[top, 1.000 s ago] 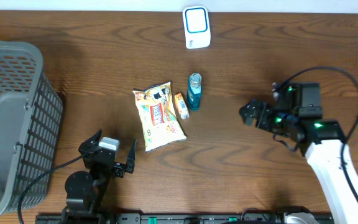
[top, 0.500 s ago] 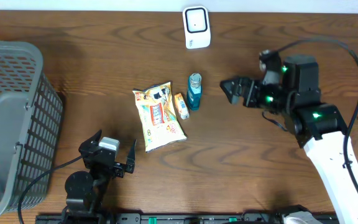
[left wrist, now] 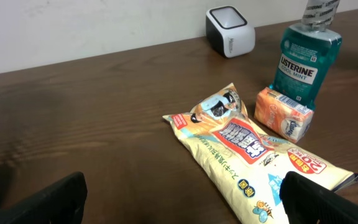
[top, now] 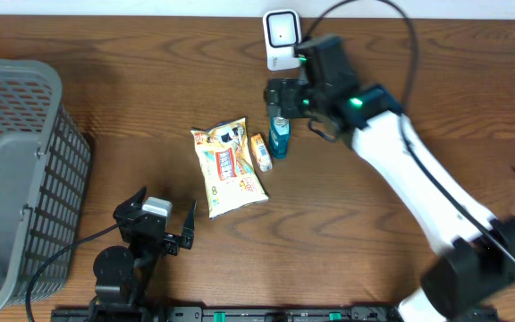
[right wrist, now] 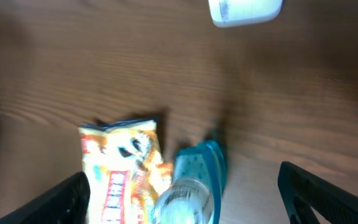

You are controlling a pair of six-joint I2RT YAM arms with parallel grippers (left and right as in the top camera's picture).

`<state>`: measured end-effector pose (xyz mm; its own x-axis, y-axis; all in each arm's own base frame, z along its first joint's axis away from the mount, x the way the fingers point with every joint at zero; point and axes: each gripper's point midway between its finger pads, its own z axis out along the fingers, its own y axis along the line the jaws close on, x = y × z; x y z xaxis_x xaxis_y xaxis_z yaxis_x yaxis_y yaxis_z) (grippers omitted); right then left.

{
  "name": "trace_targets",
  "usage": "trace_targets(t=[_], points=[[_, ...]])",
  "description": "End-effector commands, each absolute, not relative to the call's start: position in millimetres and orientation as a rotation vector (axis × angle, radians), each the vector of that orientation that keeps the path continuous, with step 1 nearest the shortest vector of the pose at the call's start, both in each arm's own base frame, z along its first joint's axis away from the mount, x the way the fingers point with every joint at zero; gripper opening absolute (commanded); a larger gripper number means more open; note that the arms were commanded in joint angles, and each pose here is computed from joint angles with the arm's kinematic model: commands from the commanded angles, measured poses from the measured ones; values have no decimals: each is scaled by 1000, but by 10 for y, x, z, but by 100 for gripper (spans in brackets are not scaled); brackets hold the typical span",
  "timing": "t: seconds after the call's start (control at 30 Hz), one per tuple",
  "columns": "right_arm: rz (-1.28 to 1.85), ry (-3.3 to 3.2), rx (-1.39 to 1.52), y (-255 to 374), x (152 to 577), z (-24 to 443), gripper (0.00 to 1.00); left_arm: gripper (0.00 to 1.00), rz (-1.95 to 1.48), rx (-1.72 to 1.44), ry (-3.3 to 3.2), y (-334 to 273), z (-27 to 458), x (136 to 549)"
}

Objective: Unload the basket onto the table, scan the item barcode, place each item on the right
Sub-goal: 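Grasp the Listerine bottle cap with the right gripper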

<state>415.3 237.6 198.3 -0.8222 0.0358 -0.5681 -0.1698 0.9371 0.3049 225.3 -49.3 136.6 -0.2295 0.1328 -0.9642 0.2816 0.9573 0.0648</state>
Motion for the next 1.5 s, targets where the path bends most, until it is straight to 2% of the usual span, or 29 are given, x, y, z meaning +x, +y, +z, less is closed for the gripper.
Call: trace_targets(t=[0.0, 0.37, 0.53, 0.7, 1.0, 1.17, 1.47], points=[[333, 2519, -108, 2516, 4336, 1869, 92, 98, -161, 316, 1842, -519, 1244, 2234], [159, 2686, -109, 2563, 4259, 1229, 89, 98, -161, 316, 1842, -519, 1244, 2234], [143, 2716, -115, 2567, 4252, 1085, 70, 98, -161, 316, 1842, -519, 1244, 2234], [120, 2744, -118, 2525, 4192, 1054, 41, 98, -161, 316, 1842, -519, 1244, 2234], [71, 2792, -32, 2275, 4145, 1189, 24, 98, -161, 316, 1842, -519, 1244, 2234], [45, 2803, 105, 2029, 4097, 1458, 23, 98, -161, 316, 1842, -519, 1244, 2234], [-257, 2657, 682, 1416, 3955, 1585, 23, 98, -161, 316, 1842, -519, 1244, 2234]])
